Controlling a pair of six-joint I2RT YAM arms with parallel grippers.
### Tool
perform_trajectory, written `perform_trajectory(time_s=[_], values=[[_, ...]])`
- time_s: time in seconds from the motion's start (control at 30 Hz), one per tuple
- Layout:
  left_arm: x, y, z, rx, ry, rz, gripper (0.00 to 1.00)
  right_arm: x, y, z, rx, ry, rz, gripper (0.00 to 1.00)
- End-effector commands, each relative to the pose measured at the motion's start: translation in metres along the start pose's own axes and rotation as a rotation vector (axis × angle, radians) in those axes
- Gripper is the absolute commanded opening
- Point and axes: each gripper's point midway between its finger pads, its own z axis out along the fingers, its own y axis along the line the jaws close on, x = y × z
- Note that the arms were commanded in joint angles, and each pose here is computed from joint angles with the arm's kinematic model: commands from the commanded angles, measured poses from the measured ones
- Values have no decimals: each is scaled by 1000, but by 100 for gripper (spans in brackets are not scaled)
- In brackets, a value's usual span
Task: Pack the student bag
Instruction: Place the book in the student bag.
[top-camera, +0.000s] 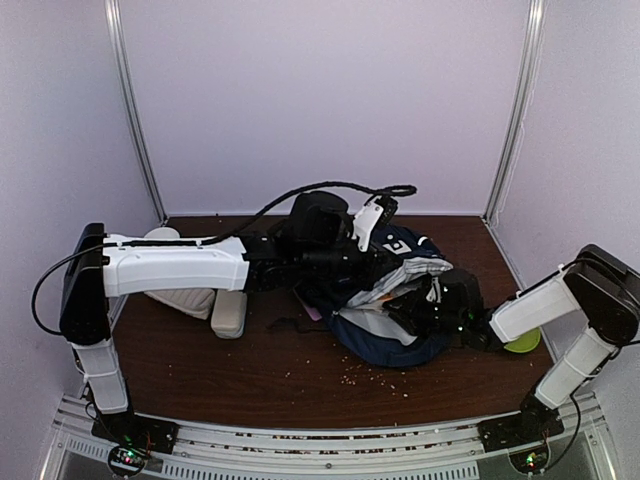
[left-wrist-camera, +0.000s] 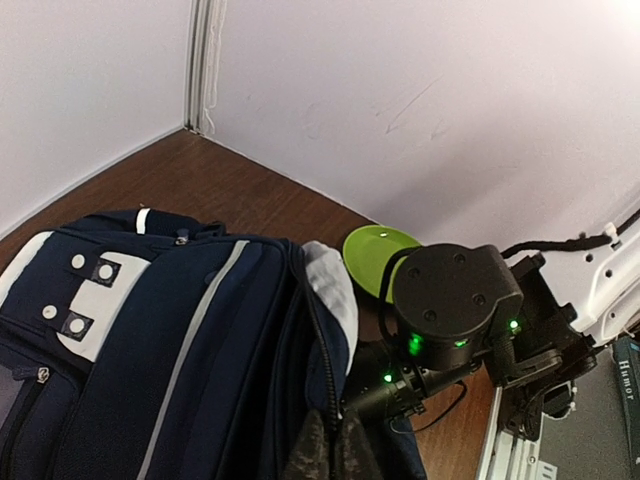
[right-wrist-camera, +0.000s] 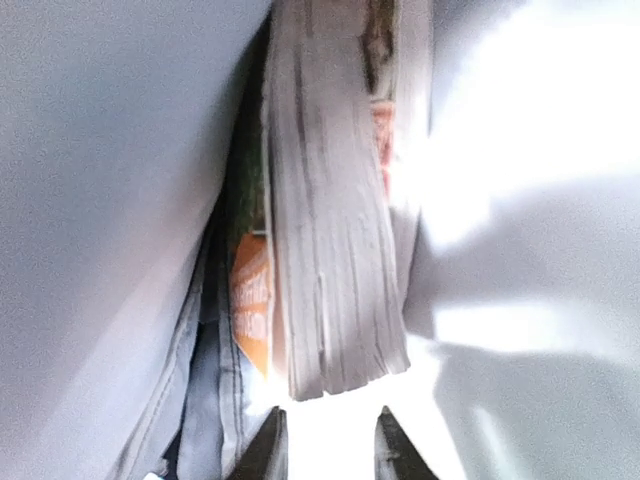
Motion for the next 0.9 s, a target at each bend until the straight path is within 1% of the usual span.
perform_trajectory(time_s=[0.0, 0.1, 0.23, 0.4, 0.6, 0.67, 0.7, 0.77, 0.8, 0.87], values=[[-69, -26, -15, 108, -202, 14, 0, -7, 13, 11, -59, -32, 31, 17], [-66, -28, -17, 125, -199, 1, 0, -15, 12, 14, -60, -73, 43, 8], [-58, -29, -17, 136, -188, -15, 0, -31, 6, 15, -15, -142, 27, 4], [-51, -29, -20, 140, -175, -18, 0, -58, -1, 10, 16, -248, 28, 3], [-43, -27, -22, 139, -165, -13, 0, -68, 6, 23, -8, -248, 25, 5], [-41, -23, -21, 118, -162, -9, 0, -65, 9, 24, -20, -227, 12, 10], [-40, -21, -21, 104, -159, -6, 0, -61, 10, 23, -26, -212, 5, 18], [-40, -13, -20, 62, -160, -6, 0, -53, 10, 15, -36, -189, -7, 30], [-41, -8, -20, 42, -162, -13, 0, -47, 3, 9, -25, -181, -13, 36], [-44, 2, -18, 23, -169, -38, 0, -39, 2, 1, -30, -162, -29, 44]])
